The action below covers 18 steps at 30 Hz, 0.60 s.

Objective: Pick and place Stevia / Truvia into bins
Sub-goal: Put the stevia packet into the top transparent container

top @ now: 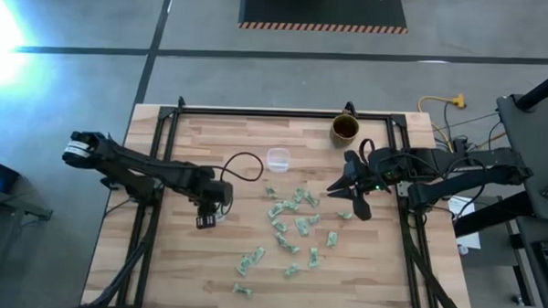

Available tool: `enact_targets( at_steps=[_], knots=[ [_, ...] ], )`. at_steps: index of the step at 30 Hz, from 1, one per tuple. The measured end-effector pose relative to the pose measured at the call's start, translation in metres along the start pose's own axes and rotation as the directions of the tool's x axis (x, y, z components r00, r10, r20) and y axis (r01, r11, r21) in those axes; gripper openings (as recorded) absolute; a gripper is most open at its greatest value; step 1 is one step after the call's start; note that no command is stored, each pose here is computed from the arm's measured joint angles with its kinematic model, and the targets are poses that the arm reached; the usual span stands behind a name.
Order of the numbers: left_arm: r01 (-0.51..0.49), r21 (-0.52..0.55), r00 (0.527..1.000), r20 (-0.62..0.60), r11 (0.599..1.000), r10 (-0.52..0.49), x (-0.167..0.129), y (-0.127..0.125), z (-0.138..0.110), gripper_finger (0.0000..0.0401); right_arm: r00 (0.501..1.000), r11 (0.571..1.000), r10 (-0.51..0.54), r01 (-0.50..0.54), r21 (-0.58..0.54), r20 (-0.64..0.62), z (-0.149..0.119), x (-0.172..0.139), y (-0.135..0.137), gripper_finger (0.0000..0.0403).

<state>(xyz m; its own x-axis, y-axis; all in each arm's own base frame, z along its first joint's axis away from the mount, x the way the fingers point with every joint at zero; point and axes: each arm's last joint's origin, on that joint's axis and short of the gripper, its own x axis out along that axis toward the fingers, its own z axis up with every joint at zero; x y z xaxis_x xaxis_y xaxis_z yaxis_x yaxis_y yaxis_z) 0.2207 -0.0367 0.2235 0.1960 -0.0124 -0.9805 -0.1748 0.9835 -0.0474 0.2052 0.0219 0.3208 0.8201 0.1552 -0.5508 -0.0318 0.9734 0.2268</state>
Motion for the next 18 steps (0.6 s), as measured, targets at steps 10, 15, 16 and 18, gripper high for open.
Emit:
enact_targets(
  at_steps=[10, 15, 16, 18],
  knots=[
    [0.045, -0.035, 0.987, 0.156, 0.998, -0.039, -0.038, -0.005, 0.015, 0.0111, 0.938, 0.995, -0.05, 0.075, 0.059, -0.343, -0.047, 0.007, -0.007, 0.0073],
    [0.031, -0.049, 0.969, 0.246, 0.998, -0.018, -0.048, -0.005, 0.019, 0.0111, 0.89, 0.994, -0.066, 0.099, 0.05, -0.451, -0.071, 0.013, -0.01, 0.0075],
    [0.033, -0.05, 0.966, 0.258, 0.998, -0.019, -0.049, -0.005, 0.019, 0.0111, 0.884, 0.994, -0.067, 0.101, 0.05, -0.462, -0.076, 0.015, -0.01, 0.0075],
    [0.044, -0.052, 0.953, 0.301, 0.998, -0.026, -0.05, -0.006, 0.023, 0.0111, 0.875, 0.993, -0.069, 0.109, 0.055, -0.479, -0.084, 0.019, -0.012, 0.0077]
  ],
)
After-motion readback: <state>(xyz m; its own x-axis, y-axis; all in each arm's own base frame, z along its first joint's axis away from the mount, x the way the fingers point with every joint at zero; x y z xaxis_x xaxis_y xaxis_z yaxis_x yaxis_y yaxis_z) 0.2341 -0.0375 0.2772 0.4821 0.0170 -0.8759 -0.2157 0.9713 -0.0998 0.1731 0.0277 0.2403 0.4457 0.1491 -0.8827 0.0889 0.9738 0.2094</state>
